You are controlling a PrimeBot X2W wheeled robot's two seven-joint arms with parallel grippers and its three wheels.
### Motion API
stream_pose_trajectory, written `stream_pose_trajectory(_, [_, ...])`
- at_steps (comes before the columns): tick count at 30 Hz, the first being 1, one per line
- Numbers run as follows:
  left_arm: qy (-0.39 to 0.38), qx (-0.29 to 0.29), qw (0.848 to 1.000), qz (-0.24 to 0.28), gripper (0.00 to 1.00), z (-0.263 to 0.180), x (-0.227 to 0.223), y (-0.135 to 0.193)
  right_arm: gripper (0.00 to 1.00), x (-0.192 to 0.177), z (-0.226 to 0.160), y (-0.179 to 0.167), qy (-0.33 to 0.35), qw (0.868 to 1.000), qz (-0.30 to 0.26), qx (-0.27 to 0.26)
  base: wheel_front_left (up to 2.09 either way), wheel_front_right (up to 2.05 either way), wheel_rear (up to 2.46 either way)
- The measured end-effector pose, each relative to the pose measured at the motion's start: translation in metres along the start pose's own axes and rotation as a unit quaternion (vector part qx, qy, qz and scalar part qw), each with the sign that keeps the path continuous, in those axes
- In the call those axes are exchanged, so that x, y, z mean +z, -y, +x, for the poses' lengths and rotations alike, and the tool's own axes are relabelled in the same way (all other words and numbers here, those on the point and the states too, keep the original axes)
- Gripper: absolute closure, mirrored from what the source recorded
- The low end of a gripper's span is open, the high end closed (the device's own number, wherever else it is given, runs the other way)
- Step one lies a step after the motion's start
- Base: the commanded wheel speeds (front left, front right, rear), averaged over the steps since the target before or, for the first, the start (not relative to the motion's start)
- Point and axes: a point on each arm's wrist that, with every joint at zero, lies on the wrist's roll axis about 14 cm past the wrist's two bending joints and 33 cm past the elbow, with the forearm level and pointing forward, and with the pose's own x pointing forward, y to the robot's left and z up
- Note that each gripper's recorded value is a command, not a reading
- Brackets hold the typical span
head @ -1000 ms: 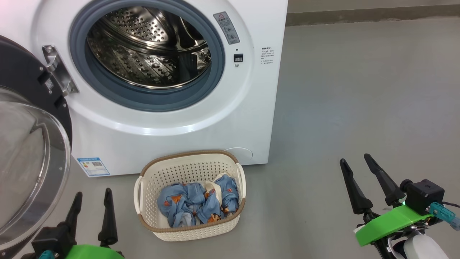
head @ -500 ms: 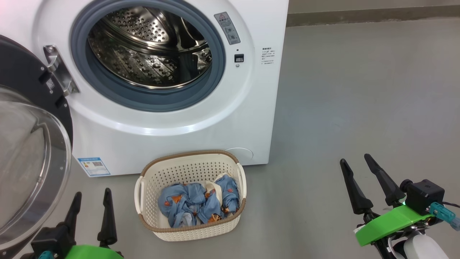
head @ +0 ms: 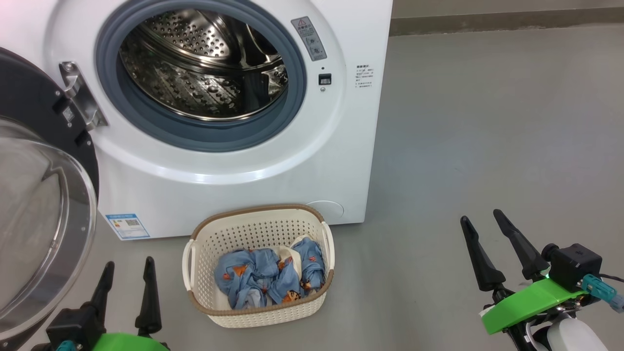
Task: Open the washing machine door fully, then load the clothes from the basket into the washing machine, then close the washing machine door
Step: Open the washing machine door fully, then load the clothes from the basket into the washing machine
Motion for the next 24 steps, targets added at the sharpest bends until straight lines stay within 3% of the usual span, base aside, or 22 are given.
stream_pose_trajectory(24, [-0.007,0.009,1.000,-0.004,0.00,-0.0017,-0.0052,-0.0039,0.00,-0.0026,0.0015,-0.0008,-0.004,1.000,0.001,0.002,1.33,-1.33,0.00])
